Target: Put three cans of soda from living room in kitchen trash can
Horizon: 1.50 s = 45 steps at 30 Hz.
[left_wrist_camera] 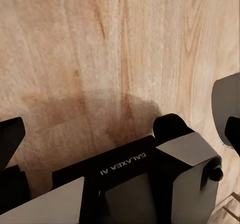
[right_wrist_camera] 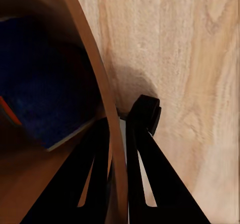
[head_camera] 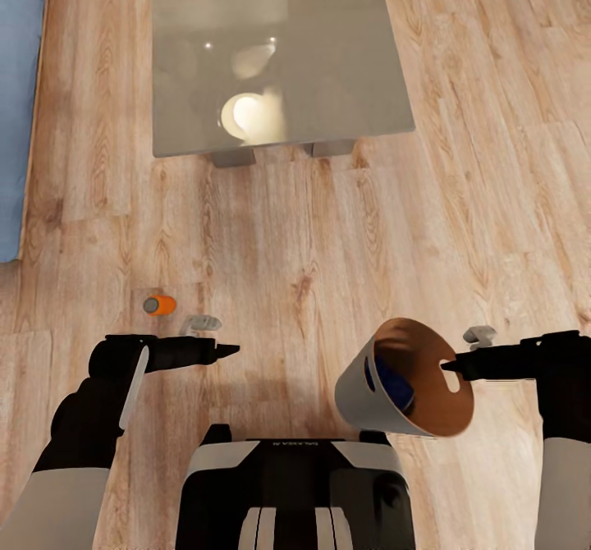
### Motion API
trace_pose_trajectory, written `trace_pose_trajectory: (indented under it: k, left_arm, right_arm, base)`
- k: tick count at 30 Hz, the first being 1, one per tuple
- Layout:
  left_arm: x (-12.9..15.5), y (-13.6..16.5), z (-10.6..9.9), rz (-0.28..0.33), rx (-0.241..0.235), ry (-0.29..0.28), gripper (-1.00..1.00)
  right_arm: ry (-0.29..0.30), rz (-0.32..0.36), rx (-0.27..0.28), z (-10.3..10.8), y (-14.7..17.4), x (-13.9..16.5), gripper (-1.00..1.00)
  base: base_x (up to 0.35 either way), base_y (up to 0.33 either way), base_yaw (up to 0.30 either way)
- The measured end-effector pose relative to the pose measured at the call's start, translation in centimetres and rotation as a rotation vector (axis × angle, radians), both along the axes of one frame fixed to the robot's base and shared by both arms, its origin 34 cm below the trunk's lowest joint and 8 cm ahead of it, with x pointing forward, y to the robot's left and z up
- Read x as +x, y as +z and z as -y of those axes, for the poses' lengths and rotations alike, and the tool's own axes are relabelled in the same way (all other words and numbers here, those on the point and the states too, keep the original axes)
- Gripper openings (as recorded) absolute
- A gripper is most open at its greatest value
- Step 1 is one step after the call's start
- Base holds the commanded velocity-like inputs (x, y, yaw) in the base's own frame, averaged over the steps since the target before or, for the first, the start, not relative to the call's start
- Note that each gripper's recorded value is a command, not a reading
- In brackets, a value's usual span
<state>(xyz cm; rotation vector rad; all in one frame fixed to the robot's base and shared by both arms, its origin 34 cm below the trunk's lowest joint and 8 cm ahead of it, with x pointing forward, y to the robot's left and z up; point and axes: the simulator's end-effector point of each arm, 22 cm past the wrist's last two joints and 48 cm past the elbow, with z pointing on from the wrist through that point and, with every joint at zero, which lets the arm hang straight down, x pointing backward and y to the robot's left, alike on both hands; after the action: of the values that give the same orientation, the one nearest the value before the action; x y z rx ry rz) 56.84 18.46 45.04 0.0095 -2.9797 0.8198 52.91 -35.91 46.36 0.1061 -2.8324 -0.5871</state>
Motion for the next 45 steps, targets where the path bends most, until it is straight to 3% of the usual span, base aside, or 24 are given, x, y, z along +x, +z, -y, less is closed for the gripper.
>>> trace_pose_trajectory:
  k: [9,13,26,29,34,45]
  left_arm:
    - [0.0,1.4,0.0,0.0,-0.001,0.001,1.0]
    - [0.0,2.0,0.0,0.0,-0.002,0.002,1.0]
    - [0.1,2.7,-0.1,0.001,-0.006,0.007,1.0]
    - [0.1,2.7,-0.4,0.001,-0.001,0.005,1.0]
    - [0.4,2.7,-0.6,0.005,0.003,0.005,1.0]
    - [0.5,2.7,-0.8,0.008,0.008,0.002,1.0]
  right_arm:
    - [0.013,0.106,-0.04,1.6,2.6,6.9,-1.0]
    - [0.022,0.123,-0.059,2.0,3.5,8.3,-1.0]
    - [0.03,0.125,-0.081,2.8,4.2,9.0,-1.0]
    - [0.031,0.138,-0.107,4.6,4.8,9.8,-1.0]
    - [0.028,0.161,-0.122,5.8,5.5,11.3,-1.0]
    - [0.021,0.112,-0.121,6.1,4.3,9.9,-1.0]
  base:
    - [0.0,0.0,0.0]
    - [0.0,0.0,0.0]
    - [0.0,0.009,0.0]
    - [0.0,0.182,0.0]
    - [0.0,0.269,0.0]
    - [0.088,0.284,0.0]
